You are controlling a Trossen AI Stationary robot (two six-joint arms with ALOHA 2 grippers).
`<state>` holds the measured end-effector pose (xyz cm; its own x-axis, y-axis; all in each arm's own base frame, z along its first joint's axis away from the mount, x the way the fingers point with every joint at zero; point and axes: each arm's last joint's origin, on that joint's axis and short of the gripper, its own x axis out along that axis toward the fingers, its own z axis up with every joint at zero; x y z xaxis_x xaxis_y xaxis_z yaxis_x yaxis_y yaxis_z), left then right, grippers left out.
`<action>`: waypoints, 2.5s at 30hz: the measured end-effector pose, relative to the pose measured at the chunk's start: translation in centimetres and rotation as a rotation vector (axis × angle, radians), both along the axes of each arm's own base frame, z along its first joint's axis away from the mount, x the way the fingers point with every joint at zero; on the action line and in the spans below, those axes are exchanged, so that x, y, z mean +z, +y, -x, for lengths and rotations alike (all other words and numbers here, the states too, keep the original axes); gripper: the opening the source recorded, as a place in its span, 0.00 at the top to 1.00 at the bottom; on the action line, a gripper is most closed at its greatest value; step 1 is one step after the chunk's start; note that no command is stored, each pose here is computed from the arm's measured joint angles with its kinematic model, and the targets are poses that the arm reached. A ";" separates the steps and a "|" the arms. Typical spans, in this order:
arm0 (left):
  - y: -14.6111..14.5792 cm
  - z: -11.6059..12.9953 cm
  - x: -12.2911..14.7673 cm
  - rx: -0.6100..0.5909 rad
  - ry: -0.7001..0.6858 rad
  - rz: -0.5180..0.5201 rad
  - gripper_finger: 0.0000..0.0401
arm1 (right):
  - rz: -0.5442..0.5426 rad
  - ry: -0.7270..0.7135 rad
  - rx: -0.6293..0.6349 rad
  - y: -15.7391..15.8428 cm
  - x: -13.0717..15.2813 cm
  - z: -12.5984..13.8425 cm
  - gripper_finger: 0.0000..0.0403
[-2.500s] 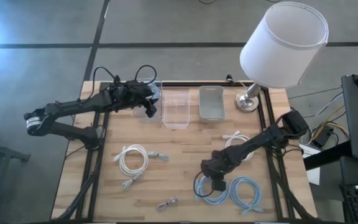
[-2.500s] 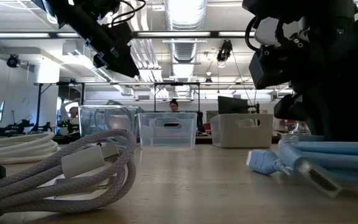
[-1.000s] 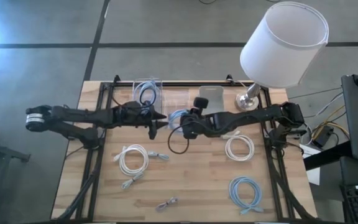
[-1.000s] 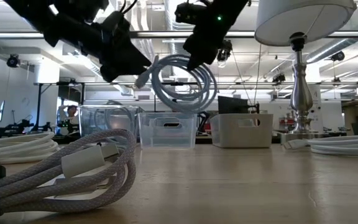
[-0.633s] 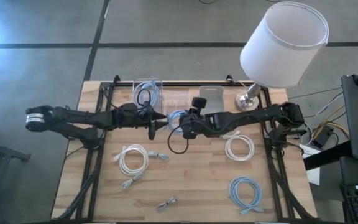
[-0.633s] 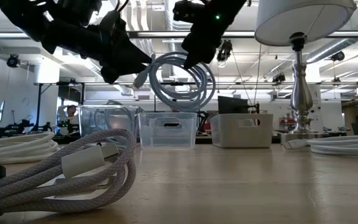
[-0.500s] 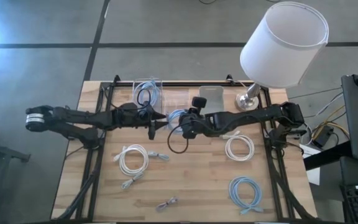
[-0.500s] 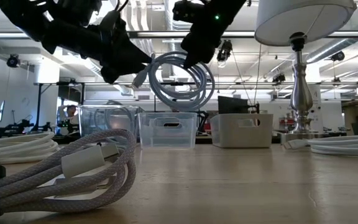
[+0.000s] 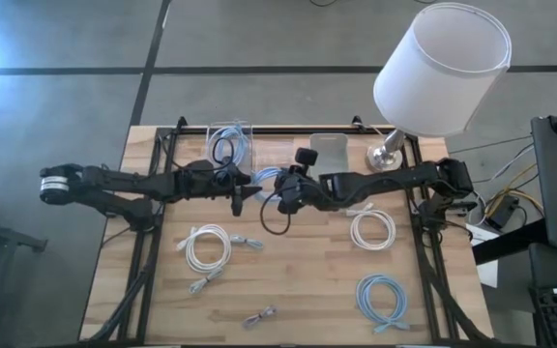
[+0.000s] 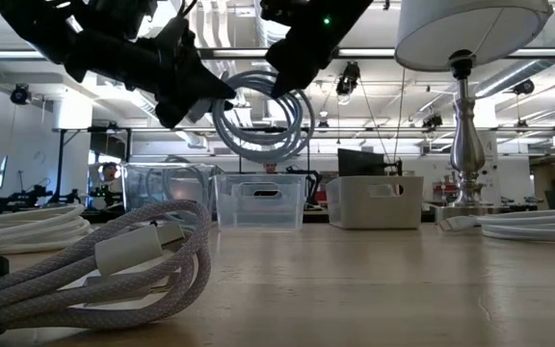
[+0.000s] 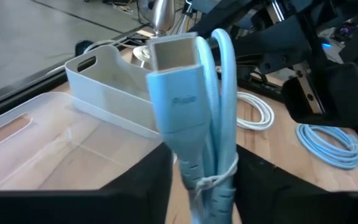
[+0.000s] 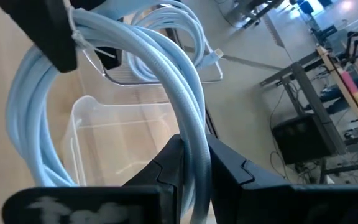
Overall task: Pick & Place USB Port
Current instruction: Put the left blue hdmi cable into the left transparent bin
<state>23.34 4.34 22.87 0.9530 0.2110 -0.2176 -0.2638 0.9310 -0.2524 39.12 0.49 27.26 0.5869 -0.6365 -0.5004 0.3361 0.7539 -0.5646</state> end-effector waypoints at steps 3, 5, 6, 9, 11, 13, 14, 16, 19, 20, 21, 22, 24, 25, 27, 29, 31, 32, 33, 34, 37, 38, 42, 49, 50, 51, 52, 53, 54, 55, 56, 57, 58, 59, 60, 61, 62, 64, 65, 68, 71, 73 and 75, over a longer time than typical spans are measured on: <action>0.0 0.0 0.0 0.007 0.003 -0.001 0.77 | -0.002 0.004 0.001 0.0 -0.1 0.0 0.88; 0.0 0.0 -0.1 0.006 0.007 -0.002 0.85 | 0.002 0.017 0.008 0.0 -0.2 0.1 0.87; 0.0 0.0 -0.1 0.007 0.008 -0.001 0.86 | 0.005 0.027 0.013 0.0 -0.2 0.1 0.86; 0.0 0.0 -0.1 0.009 0.013 0.007 0.86 | 0.006 0.049 0.025 0.1 -0.4 0.2 0.83; 0.0 0.0 -0.1 0.012 0.009 0.023 0.86 | 0.001 0.060 0.032 0.1 -0.4 0.2 0.81; 0.0 0.0 -0.2 0.015 0.009 0.034 0.86 | -0.021 0.075 0.054 0.1 -0.6 0.3 0.78; 0.0 0.0 -0.2 0.016 0.009 0.039 0.86 | -0.033 0.080 0.062 0.2 -0.6 0.3 0.76; 0.0 0.0 -0.2 0.017 0.010 0.043 0.86 | -0.039 0.092 0.069 0.2 -0.7 0.4 0.74; 0.0 0.0 -0.2 0.018 0.007 0.045 0.86 | -0.039 0.101 0.070 0.3 -0.8 0.5 0.69; 0.0 0.0 -0.2 0.019 0.006 0.046 0.86 | -0.038 0.101 0.071 0.3 -0.8 0.5 0.68; 0.0 0.0 -0.2 0.021 0.005 0.045 0.86 | -0.038 0.102 0.072 0.2 -0.7 0.5 0.66; 0.0 0.0 -0.2 0.022 0.005 0.045 0.86 | -0.037 0.102 0.072 0.2 -0.7 0.5 0.65; 0.1 0.0 -0.1 0.024 0.006 0.045 0.86 | -0.039 0.103 0.075 0.3 -0.5 0.7 0.63; 0.1 0.0 0.1 0.026 0.010 0.044 0.86 | -0.039 0.107 0.077 0.3 -0.4 0.8 0.61; 0.1 -0.1 0.4 0.029 0.010 0.041 0.86 | -0.042 0.115 0.075 0.3 0.0 1.2 0.59; 0.1 -0.2 0.8 0.032 0.010 0.040 0.86 | -0.052 0.122 0.062 0.3 0.3 1.7 0.58; 0.2 -0.3 1.4 0.036 0.007 0.035 0.86 | -0.054 0.127 0.034 0.2 0.8 2.4 0.56; 0.2 -0.3 1.7 0.036 0.008 0.029 0.86 | -0.056 0.133 0.018 0.2 1.0 2.7 0.55; 0.3 -0.4 2.1 0.036 0.011 0.020 0.86 | -0.063 0.135 0.006 0.1 1.2 3.1 0.55; 0.3 -0.4 2.5 0.038 0.019 0.015 0.86 | -0.074 0.140 -0.007 0.1 1.4 3.5 0.54; 0.5 -0.2 3.7 0.069 0.062 -0.012 0.86 | -0.117 0.137 -0.066 0.0 2.0 4.7 0.54; 0.6 -0.1 4.2 0.083 0.080 -0.027 0.86 | -0.134 0.142 -0.090 0.0 2.0 5.1 0.54; 0.6 0.9 6.8 0.132 0.123 -0.069 0.84 | -0.183 0.158 -0.170 -0.1 2.0 6.3 0.55; 0.8 4.5 10.1 0.318 0.239 -0.166 0.86 | -0.190 0.206 -0.201 -0.1 0.6 6.7 0.54; 0.8 4.9 10.1 0.351 0.258 -0.172 0.86 | -0.188 0.214 -0.202 -0.1 0.3 6.8 0.55; 1.0 5.3 10.1 0.387 0.273 -0.169 0.86 | -0.187 0.220 -0.202 -0.1 0.1 6.9 0.55; 1.1 5.7 9.8 0.424 0.291 -0.162 0.86 | -0.188 0.222 -0.207 -0.1 -0.1 6.9 0.55; 1.2 5.9 9.5 0.452 0.311 -0.151 0.86 | -0.192 0.223 -0.215 -0.1 -0.3 7.0 0.55; 1.3 6.1 9.0 0.469 0.333 -0.139 0.86 | -0.200 0.218 -0.230 -0.2 -0.6 7.1 0.55; 1.5 6.1 8.4 0.479 0.355 -0.123 0.86 | -0.209 0.211 -0.246 -0.2 -0.8 7.2 0.55; 1.6 6.1 7.8 0.486 0.374 -0.106 0.85 | -0.214 0.211 -0.256 -0.2 -1.0 7.3 0.55; 1.7 6.0 7.1 0.479 0.391 -0.091 0.85 | -0.217 0.219 -0.263 -0.3 -1.2 7.5 0.55; 1.8 5.7 6.5 0.465 0.398 -0.077 0.85 | -0.220 0.231 -0.269 -0.3 -1.4 7.7 0.55; 1.9 5.5 6.0 0.454 0.396 -0.066 0.85 | -0.220 0.245 -0.276 -0.3 -1.6 7.9 0.55; 2.1 5.2 5.5 0.442 0.389 -0.054 0.85 | -0.222 0.255 -0.285 -0.3 -1.7 8.0 0.55; 2.3 4.9 5.0 0.427 0.382 -0.038 0.85 | -0.224 0.264 -0.292 -0.2 -1.9 8.2 0.54; 2.6 4.7 4.6 0.415 0.379 -0.019 0.86 | -0.225 0.275 -0.297 -0.2 -2.0 8.3 0.54; 3.1 4.4 3.7 0.420 0.382 0.003 0.86 | -0.225 0.287 -0.305 -0.3 -2.2 8.7 0.54; 3.4 4.4 3.4 0.425 0.389 0.009 0.86 | -0.226 0.293 -0.311 -0.3 -2.2 9.0 0.54; 4.3 4.4 2.6 0.460 0.431 0.027 0.86 | -0.241 0.268 -0.326 -0.4 -1.8 9.9 0.54; 5.1 4.5 2.4 0.447 0.425 0.059 0.86 | -0.251 0.243 -0.330 -0.4 -1.4 11.2 0.54; 5.6 4.5 2.2 0.421 0.432 0.090 0.86 | -0.260 0.219 -0.327 -0.5 -1.2 12.3 0.54; 6.1 4.4 1.8 0.409 0.444 0.115 0.86 | -0.267 0.187 -0.322 -0.6 -1.2 13.4 0.54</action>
<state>18.89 10.42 24.68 0.6129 0.4920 -0.6183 -0.6969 0.7054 -0.1296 25.75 -0.08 26.07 0.2640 -0.6062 -0.7502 0.4883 0.7548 -0.4381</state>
